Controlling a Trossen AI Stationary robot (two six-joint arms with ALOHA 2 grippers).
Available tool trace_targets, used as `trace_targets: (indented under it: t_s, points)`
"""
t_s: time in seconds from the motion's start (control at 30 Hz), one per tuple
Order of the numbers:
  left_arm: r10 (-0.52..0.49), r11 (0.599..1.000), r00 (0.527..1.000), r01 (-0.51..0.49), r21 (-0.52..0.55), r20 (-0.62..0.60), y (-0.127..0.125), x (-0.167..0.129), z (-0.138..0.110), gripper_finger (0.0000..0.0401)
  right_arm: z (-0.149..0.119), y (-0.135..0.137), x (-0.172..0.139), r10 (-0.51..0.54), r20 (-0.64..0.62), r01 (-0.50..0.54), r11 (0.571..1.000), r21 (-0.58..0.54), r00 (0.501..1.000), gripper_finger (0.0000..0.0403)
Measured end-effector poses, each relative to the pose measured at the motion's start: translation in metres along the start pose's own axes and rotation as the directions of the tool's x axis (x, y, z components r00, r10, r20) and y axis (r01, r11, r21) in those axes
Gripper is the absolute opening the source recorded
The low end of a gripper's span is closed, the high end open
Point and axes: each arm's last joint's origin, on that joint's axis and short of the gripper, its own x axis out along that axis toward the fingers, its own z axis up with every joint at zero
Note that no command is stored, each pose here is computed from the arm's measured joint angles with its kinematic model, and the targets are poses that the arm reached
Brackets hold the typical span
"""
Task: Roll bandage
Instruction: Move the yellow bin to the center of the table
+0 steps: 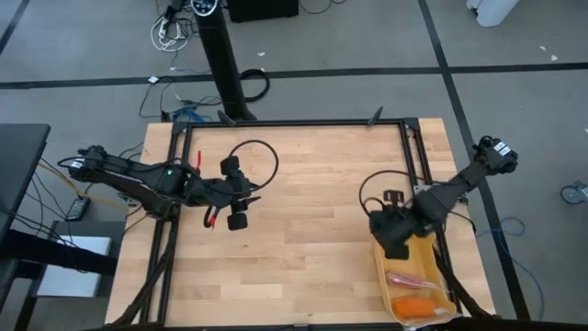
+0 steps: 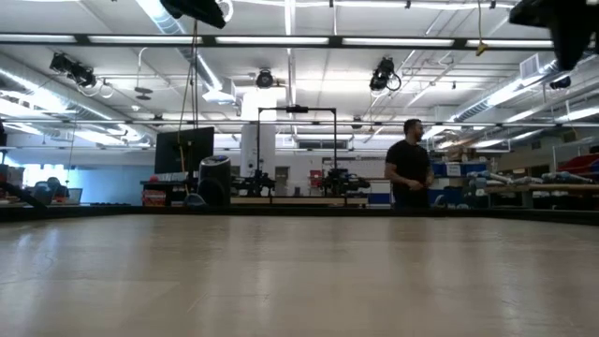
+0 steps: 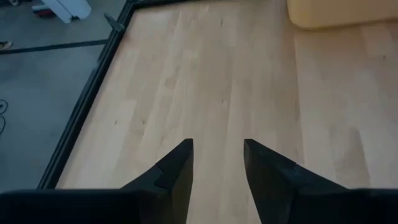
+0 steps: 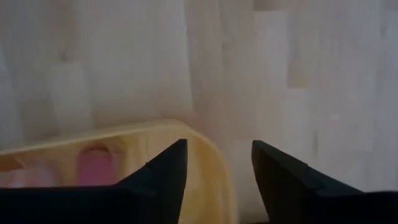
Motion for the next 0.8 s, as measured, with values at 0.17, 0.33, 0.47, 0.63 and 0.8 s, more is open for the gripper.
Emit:
trace_targets:
  t_s: [0.17,0.33,0.47,0.63,0.8]
  points:
    - [-0.011,1.000,1.000,0.011,0.014,-0.025,-0.003,0.003,-0.002,0.0153,0.006,-0.017,0.014,0.004,-0.090,-0.011,0.997,-0.082,0.996,0.0180]
    - [-0.052,0.998,0.998,0.053,0.027,-0.043,-0.008,0.004,-0.003,0.0153,0.003,-0.023,0.031,0.012,-0.155,-0.034,0.990,-0.139,0.988,0.0176]
    - [-0.064,0.998,0.997,0.064,0.021,-0.039,-0.011,0.002,-0.004,0.0153,0.000,-0.023,0.039,0.060,-0.196,-0.087,0.988,-0.130,0.979,0.0176]
    - [-0.063,0.998,0.997,0.063,0.011,-0.040,-0.011,0.002,-0.004,0.0153,-0.001,-0.022,0.040,0.096,-0.218,-0.121,0.987,-0.103,0.971,0.0174]
    - [-0.065,0.998,0.997,0.066,0.016,-0.039,-0.012,0.002,-0.004,0.0153,-0.001,-0.021,0.040,0.117,-0.227,-0.143,0.985,-0.100,0.967,0.0173]
